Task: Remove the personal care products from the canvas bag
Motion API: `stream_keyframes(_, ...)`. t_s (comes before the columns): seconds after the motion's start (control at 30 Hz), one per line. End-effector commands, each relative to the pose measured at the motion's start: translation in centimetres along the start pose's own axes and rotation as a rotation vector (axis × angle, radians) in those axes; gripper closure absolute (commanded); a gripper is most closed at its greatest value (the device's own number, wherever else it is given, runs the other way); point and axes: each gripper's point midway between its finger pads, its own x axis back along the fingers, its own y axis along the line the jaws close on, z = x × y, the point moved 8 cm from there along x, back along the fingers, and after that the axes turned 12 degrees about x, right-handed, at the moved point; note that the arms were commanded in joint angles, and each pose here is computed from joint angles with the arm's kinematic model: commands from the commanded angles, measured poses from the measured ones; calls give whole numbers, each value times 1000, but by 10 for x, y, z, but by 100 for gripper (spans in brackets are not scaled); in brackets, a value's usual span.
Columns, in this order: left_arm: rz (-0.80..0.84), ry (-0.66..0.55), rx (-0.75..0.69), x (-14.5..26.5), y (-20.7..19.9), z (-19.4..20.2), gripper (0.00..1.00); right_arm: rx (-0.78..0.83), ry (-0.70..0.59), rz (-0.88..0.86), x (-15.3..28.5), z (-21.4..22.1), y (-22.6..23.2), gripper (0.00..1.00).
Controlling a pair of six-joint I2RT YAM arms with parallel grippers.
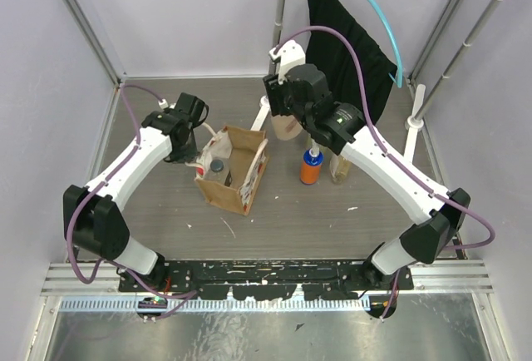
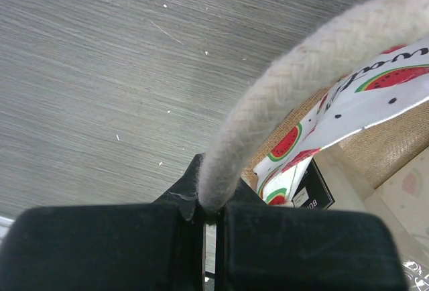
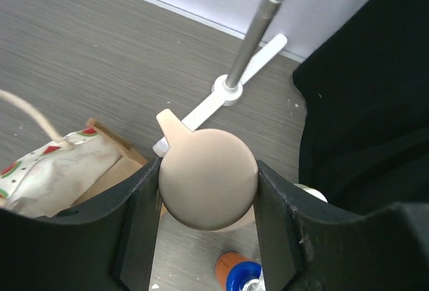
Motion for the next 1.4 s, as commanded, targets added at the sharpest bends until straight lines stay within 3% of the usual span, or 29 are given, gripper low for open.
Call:
stream_keyframes(0.0,9,2,1,1,4,2,100,-128,-242,81,3,-44,-28,70)
stream_keyframes(0.43,31,24,4,-1,-1,3,100,-208,-82,62,-57,31,-29,71)
stream_keyframes(0.8,36,31,6,-2,-3,3,100,-249,0,64,-67,76,-19,71)
stream_keyframes(0.87,40,35,5,-3,-4,3,100,-252,11,67,-66,81,-18,64)
stream_keyframes(1.0,57,40,12,0,-6,2,100,-255,-2,40,-58,78,-17,30)
stream_keyframes(1.07,75,36,20,5,-5,1,100,-245,-43,30,-49,65,-18,23)
stream_keyframes(1.2,124,23,34,21,-4,-2,99,-124,-105,92,-21,26,-7,19)
stream_keyframes(1.37,199,9,35,48,0,-7,82,-23,-156,-33,11,-21,37,19)
